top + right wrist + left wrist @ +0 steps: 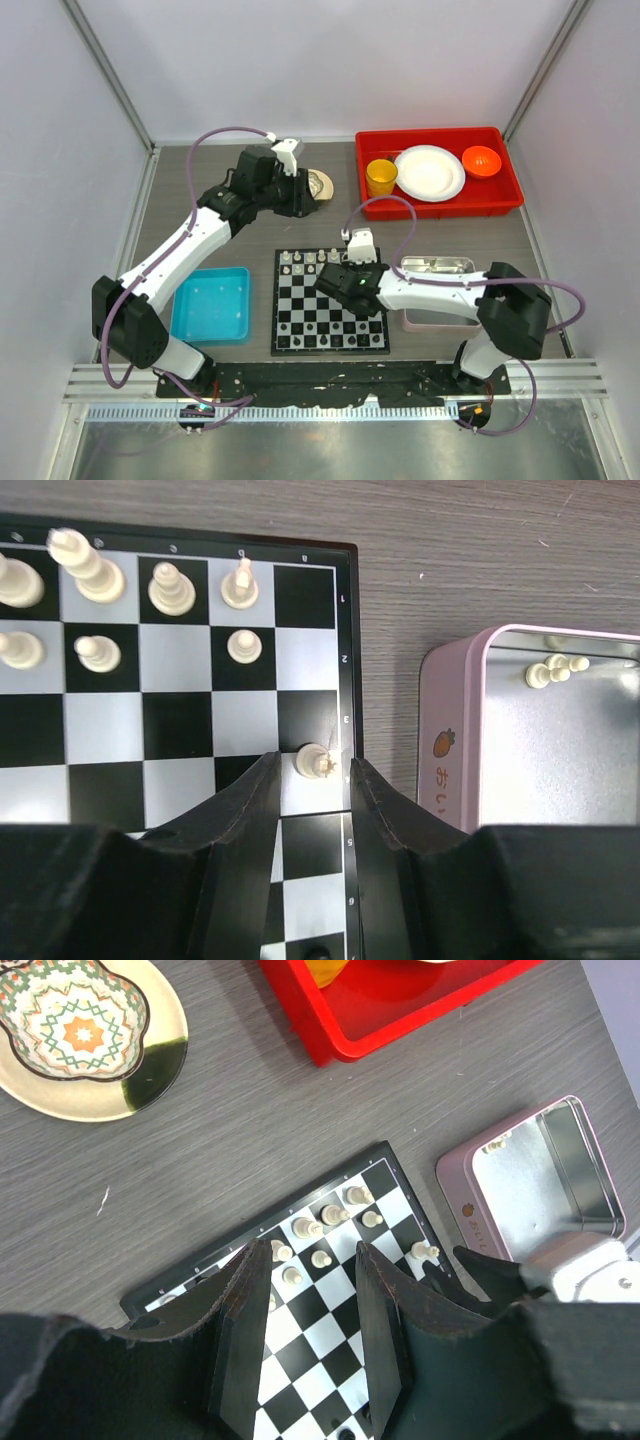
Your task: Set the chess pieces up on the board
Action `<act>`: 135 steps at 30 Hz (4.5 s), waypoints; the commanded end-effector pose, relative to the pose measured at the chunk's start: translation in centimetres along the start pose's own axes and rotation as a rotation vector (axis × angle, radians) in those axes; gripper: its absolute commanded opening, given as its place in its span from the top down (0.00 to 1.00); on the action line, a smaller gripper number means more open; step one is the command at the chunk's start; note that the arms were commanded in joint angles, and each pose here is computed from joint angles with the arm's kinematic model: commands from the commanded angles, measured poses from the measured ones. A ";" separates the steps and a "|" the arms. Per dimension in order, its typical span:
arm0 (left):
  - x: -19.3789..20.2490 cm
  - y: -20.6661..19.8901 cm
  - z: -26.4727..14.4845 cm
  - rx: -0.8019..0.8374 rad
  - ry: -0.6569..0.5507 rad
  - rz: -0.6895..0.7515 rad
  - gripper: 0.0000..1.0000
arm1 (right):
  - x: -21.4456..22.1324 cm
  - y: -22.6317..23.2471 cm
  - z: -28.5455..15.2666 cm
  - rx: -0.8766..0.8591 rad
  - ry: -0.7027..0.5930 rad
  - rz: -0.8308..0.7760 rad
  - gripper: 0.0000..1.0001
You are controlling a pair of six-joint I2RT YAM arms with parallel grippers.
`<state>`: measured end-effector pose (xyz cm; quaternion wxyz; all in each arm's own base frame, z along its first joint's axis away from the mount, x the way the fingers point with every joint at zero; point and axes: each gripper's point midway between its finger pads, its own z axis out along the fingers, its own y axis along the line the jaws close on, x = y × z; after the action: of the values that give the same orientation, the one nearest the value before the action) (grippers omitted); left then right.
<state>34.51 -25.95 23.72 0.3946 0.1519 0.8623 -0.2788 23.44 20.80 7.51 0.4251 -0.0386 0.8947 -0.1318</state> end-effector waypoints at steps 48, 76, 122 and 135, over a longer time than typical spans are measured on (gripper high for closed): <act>-1.1 -0.1 -0.1 0.011 -0.043 -0.002 0.57 | 1.6 0.1 1.7 -0.232 0.370 0.147 0.75; -1.0 0.0 0.0 0.007 -0.038 0.002 0.57 | -6.2 -1.9 5.4 -0.238 0.253 0.235 0.87; -1.1 0.2 0.0 0.003 -0.038 -0.001 0.57 | -5.1 0.4 8.4 -0.281 0.316 0.235 0.69; -1.1 0.2 0.0 0.004 -0.036 -0.004 0.57 | -9.6 -1.8 5.0 -0.334 0.197 0.306 0.64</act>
<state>34.68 -25.72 23.72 0.3955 0.1490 0.8628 -0.2774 32.37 19.82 6.33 0.2756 0.0308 0.9599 0.0406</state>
